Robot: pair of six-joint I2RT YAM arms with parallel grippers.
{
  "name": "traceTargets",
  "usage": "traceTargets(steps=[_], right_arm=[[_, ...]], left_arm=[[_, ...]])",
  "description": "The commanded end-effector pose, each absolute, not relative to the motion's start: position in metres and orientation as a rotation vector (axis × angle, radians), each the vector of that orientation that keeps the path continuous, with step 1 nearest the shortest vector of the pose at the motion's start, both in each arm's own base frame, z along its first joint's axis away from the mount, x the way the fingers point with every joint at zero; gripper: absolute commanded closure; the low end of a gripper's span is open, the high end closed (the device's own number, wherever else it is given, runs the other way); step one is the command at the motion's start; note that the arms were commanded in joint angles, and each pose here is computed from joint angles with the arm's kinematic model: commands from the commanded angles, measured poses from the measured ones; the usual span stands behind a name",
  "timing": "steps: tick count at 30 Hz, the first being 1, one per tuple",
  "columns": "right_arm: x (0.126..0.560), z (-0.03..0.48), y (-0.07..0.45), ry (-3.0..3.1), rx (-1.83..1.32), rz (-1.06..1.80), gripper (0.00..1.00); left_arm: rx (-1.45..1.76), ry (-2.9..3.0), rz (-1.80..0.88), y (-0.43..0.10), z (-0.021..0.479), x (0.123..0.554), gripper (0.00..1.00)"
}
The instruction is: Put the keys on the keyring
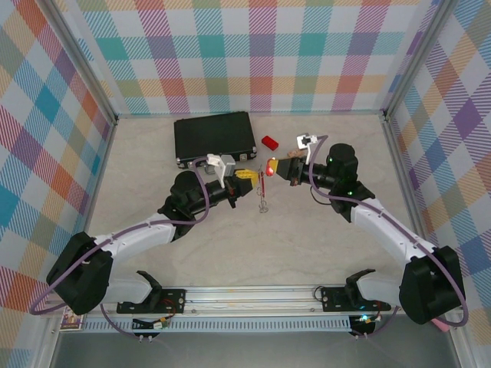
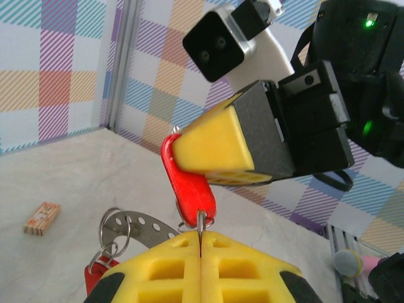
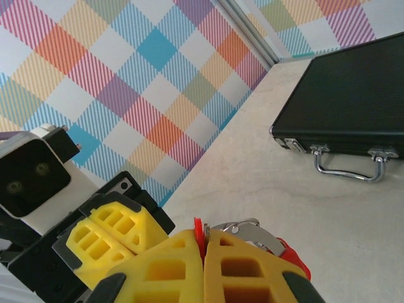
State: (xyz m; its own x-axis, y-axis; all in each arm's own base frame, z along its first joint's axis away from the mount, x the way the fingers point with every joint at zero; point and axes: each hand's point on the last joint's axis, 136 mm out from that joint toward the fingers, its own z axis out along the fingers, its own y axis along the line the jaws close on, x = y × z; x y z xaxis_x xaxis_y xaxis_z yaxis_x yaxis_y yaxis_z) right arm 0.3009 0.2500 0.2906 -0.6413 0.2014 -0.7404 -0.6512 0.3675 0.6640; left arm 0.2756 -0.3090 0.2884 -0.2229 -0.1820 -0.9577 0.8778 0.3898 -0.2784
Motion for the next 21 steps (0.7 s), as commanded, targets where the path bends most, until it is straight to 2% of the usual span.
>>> traceTargets(steps=[1, 3, 7, 8, 21], right_arm=[[0.307, 0.284, 0.246, 1.843, -0.372, 1.369, 1.0], [0.306, 0.286, 0.247, 1.84, -0.379, 1.365, 1.0], [0.306, 0.293, 0.245, 1.831, -0.404, 1.326, 1.0], [0.305, 0.294, 0.245, 1.831, -0.412, 1.324, 1.0], [0.303, 0.302, 0.245, 1.821, -0.432, 1.317, 1.0]], left_arm=[[0.638, 1.328, -1.169, -0.306, 0.321, 0.273, 1.0], [0.649, 1.344, -1.173, -0.308, 0.315, 0.274, 1.0], [0.673, 1.392, -1.16, -0.31, 0.304, 0.275, 0.7], [0.676, 1.406, -1.155, -0.309, 0.301, 0.275, 0.68], [0.726, 1.442, -1.189, -0.32, 0.291, 0.277, 0.66]])
